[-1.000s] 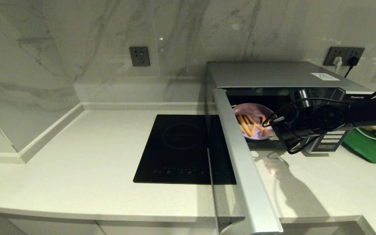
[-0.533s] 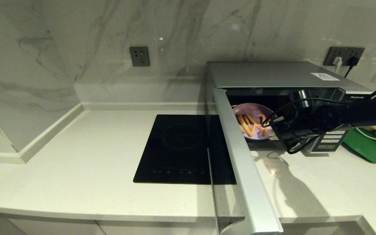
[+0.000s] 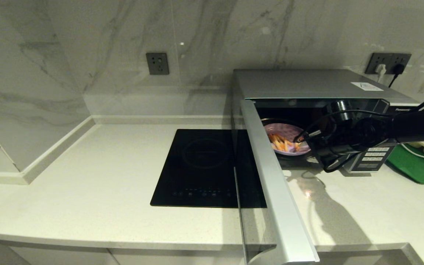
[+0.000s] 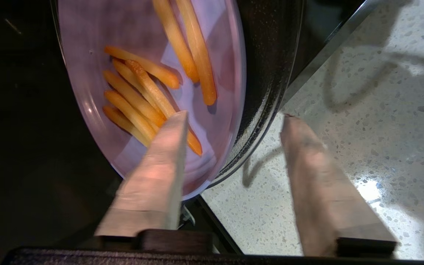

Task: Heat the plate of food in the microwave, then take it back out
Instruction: Put the plate in the microwave oven, then close the microwave oven

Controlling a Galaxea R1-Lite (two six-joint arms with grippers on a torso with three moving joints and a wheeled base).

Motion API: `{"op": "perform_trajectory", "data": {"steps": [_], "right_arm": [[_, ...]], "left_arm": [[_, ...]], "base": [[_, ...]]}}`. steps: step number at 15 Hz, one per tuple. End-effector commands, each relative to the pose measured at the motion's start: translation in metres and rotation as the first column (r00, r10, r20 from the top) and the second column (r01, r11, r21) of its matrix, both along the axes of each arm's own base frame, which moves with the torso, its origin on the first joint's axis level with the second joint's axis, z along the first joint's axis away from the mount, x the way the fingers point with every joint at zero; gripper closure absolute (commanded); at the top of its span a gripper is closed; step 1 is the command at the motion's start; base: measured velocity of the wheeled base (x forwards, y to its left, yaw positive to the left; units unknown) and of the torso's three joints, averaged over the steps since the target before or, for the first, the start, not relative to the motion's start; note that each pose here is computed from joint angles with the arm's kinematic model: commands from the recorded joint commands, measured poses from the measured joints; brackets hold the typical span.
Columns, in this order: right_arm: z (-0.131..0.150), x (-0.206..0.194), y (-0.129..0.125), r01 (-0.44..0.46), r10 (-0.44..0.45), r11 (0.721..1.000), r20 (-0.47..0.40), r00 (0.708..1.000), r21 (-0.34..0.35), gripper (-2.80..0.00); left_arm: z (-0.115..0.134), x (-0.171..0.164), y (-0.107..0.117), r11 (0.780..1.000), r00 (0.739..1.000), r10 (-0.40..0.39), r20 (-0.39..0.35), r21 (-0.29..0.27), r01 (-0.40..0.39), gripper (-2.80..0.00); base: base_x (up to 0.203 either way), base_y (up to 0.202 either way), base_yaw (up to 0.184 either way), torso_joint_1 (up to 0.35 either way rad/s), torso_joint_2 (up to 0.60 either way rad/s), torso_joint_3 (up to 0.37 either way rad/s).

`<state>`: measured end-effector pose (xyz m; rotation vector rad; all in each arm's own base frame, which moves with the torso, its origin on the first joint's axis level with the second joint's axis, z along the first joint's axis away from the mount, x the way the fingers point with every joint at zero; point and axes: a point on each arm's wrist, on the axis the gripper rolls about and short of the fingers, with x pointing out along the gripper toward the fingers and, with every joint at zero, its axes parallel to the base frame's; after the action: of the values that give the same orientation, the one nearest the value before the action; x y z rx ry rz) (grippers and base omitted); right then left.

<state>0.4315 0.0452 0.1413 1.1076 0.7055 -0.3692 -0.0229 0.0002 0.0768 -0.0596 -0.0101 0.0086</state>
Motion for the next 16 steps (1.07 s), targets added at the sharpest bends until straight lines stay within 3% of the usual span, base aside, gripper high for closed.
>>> {"op": "perform_trajectory", "data": {"steps": [1, 5, 9, 10, 14, 16], "right_arm": [[0.007, -0.003, 0.0, 0.004, -0.005, 1.0, 0.013, 1.0, 0.006, -2.8], [0.03, -0.018, 0.0, -0.005, 0.004, 1.0, 0.055, 0.999, 0.01, -2.8], [0.044, -0.058, 0.007, -0.051, 0.052, 0.999, 0.042, 0.998, -0.005, -2.8], [0.049, -0.072, 0.009, -0.064, 0.065, 0.998, 0.04, 0.997, -0.007, 0.0], [0.065, -0.128, 0.02, -0.127, 0.128, 0.992, 0.054, 0.99, -0.011, 0.0], [0.075, -0.159, 0.028, -0.2, 0.202, 0.979, 0.077, 0.976, -0.031, 0.0]], "left_arm": [[0.0, 0.0, 0.0, 1.0, 1.0, 0.0, 0.0, -0.001, 0.0, 0.0], [0.0, 0.0, 0.0, 1.0, 1.0, 0.0, 0.001, -0.001, 0.0, 0.0], [0.0, 0.0, 0.0, 1.0, 1.0, 0.0, 0.0, -0.001, 0.0, 0.0], [0.0, 0.0, 0.0, 1.0, 1.0, 0.0, 0.001, 0.0, 0.0, 0.0], [0.0, 0.0, 0.0, 1.0, 1.0, 0.0, 0.001, 0.0, 0.0, 0.0], [0.0, 0.0, 0.0, 1.0, 1.0, 0.0, 0.001, 0.0, 0.0, 0.0]], "base": [[0.0, 0.0, 0.0, 0.0, 0.0, 0.0], [0.0, 0.0, 0.0, 0.0, 0.0, 0.0], [0.0, 0.0, 0.0, 0.0, 0.0, 0.0], [0.0, 0.0, 0.0, 0.0, 0.0, 0.0], [0.0, 0.0, 0.0, 0.0, 0.0, 0.0], [0.0, 0.0, 0.0, 0.0, 0.0, 0.0]]}}
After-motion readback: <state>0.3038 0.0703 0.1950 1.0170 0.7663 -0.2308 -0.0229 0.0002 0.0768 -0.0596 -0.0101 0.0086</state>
